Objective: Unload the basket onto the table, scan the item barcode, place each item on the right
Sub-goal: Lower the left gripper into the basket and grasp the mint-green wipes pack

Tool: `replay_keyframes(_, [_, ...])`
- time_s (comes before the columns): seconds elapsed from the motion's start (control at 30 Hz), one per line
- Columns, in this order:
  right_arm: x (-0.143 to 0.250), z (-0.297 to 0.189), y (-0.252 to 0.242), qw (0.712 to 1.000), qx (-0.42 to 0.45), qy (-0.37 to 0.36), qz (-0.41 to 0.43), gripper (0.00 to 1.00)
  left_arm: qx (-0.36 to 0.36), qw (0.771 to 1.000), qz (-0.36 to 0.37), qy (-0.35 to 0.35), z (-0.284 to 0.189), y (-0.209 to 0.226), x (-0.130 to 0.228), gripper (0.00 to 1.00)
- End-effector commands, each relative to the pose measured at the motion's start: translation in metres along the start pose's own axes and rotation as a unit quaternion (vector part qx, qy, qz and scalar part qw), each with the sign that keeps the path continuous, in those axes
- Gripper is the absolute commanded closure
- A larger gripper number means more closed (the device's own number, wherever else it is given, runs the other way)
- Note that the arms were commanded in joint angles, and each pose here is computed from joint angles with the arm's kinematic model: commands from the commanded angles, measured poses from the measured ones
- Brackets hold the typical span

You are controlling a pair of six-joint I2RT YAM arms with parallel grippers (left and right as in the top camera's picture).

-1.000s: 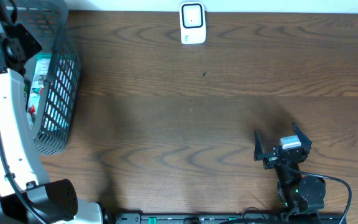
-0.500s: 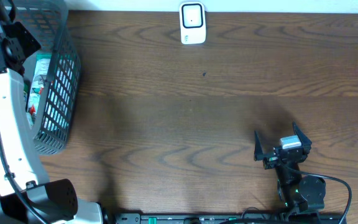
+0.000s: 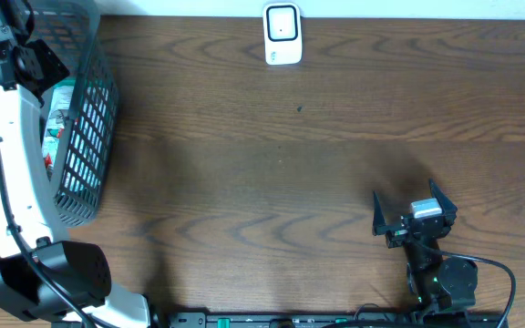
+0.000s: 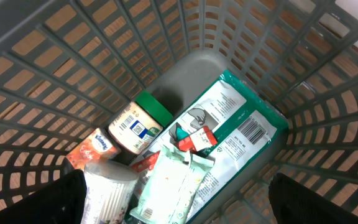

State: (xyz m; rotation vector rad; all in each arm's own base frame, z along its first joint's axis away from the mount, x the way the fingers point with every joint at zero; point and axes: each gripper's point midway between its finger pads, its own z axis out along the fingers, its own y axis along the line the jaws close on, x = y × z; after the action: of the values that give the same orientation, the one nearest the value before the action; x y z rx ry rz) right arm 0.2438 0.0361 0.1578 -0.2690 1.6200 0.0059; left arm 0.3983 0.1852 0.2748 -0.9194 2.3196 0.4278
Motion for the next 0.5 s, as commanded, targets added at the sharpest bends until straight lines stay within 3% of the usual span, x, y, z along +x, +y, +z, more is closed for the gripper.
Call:
replay_keyframes(0.0, [0.000, 0.000, 0.001, 1.000, -0.002, 0.000, 0.000, 0.01, -0.012, 1.000, 0.008, 0.006, 0.004, 0.005, 0.004, 0.10])
replay_keyframes(0.47, [0.000, 0.000, 0.001, 1.000, -0.002, 0.000, 0.000, 0.01, -0.017, 1.000, 0.014, 0.020, 0.020, 0.000, 0.010, 0.07])
